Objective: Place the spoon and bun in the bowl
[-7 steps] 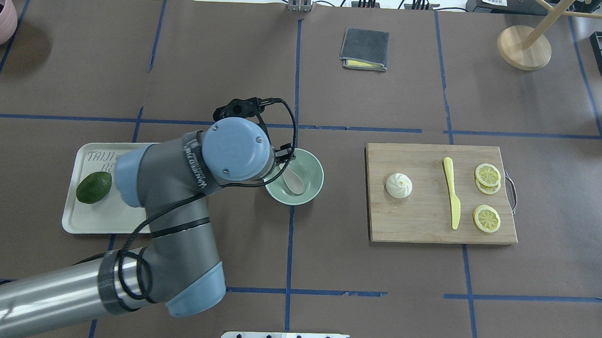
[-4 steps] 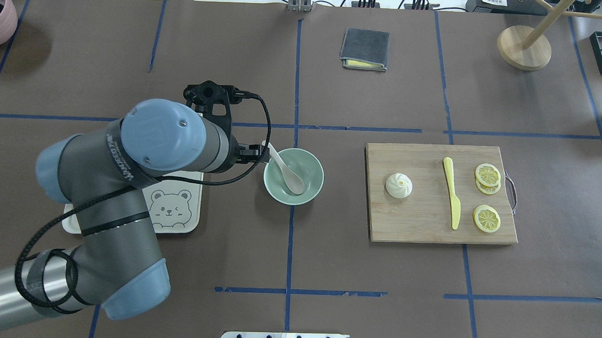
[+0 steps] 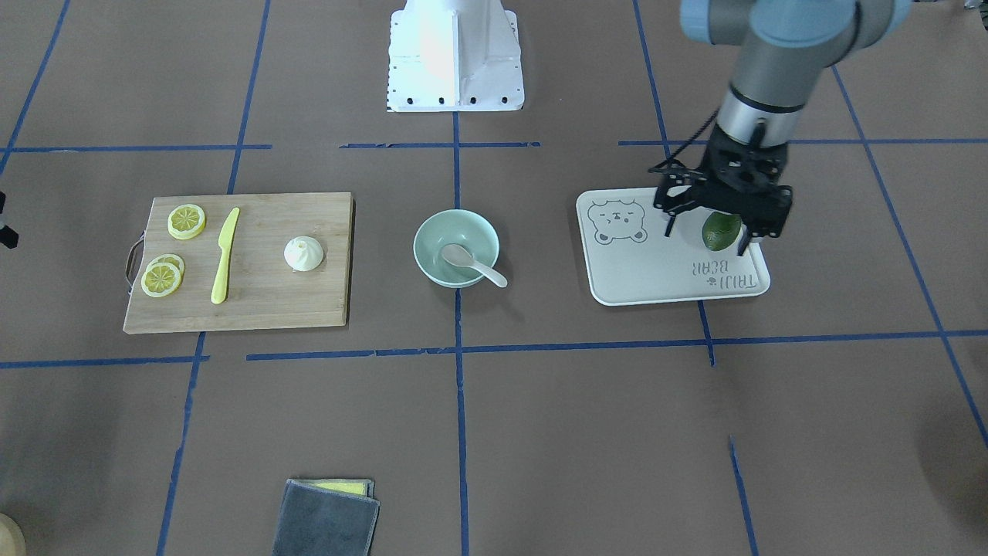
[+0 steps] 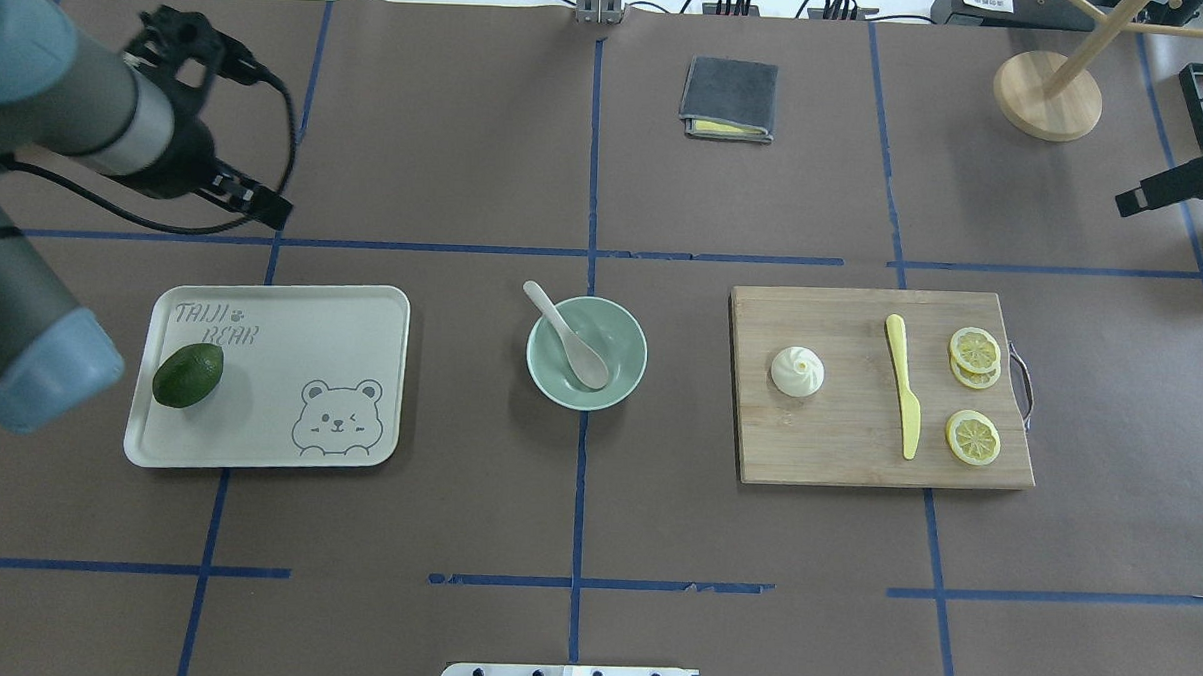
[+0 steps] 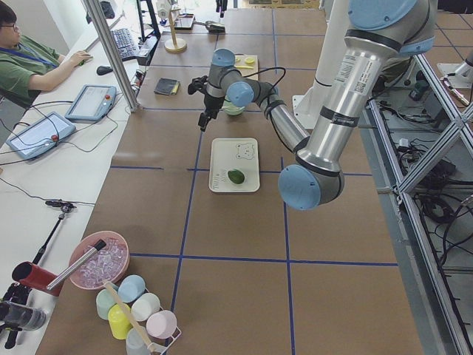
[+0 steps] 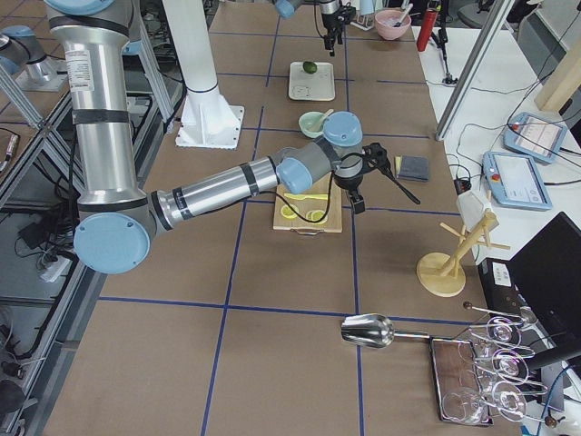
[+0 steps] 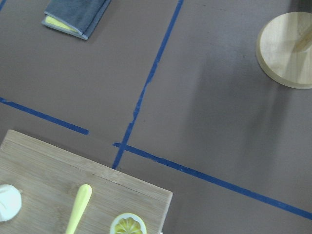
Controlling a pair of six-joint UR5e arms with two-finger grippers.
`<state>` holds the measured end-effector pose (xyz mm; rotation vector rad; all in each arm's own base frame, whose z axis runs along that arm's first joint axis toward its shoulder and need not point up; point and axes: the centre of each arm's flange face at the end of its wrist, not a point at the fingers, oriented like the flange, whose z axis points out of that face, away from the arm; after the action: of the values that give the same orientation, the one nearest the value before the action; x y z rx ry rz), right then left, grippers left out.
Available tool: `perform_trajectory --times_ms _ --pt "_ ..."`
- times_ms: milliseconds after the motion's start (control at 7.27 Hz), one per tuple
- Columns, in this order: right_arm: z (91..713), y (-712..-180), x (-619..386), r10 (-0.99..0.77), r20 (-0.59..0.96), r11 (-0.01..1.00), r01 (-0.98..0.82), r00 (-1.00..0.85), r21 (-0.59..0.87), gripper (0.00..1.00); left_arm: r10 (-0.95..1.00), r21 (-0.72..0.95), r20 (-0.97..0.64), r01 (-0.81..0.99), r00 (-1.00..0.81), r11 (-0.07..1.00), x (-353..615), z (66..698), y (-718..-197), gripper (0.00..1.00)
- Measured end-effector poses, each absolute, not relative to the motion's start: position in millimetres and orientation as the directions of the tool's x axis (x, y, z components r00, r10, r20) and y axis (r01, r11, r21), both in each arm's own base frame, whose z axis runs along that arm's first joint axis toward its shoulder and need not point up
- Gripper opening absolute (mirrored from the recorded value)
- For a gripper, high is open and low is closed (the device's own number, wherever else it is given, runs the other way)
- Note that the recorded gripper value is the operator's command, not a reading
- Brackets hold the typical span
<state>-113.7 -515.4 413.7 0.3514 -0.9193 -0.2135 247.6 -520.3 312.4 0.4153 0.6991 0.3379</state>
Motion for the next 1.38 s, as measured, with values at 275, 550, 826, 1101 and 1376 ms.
perform_trajectory --times_ms 275,550,826,1101,1376 --pt "352.6 -505.3 -195.4 -0.282 0.757 0.942 0.022 0.59 0.334 1.0 0.474 0.446 -0.536 -0.243 0.698 0.862 114.9 411.8 -552.5 1.0" --pt "306.4 -480.8 -263.6 -0.249 0.74 0.952 0.019 0.625 0.304 1.0 0.416 0.369 -0.584 -0.228 0.697 0.901 17.9 506.0 -534.3 1.0" --pt "289.1 -448.8 -332.4 -0.217 0.718 0.956 -0.005 0.661 0.293 1.0 0.3 0.283 -0.617 -0.151 0.727 0.947 -38.4 557.0 -508.8 1.0" --pt "289.9 -420.5 -378.6 -0.217 0.697 0.954 -0.004 0.683 0.301 0.99 0.277 0.248 -0.623 -0.151 0.731 0.957 -53.9 590.9 -485.4 1.0" --pt "300.8 -409.0 -408.8 -0.225 0.674 0.954 0.017 0.703 0.3 0.9 0.392 0.295 -0.598 -0.263 0.699 0.918 -56.4 618.9 -472.7 1.0"
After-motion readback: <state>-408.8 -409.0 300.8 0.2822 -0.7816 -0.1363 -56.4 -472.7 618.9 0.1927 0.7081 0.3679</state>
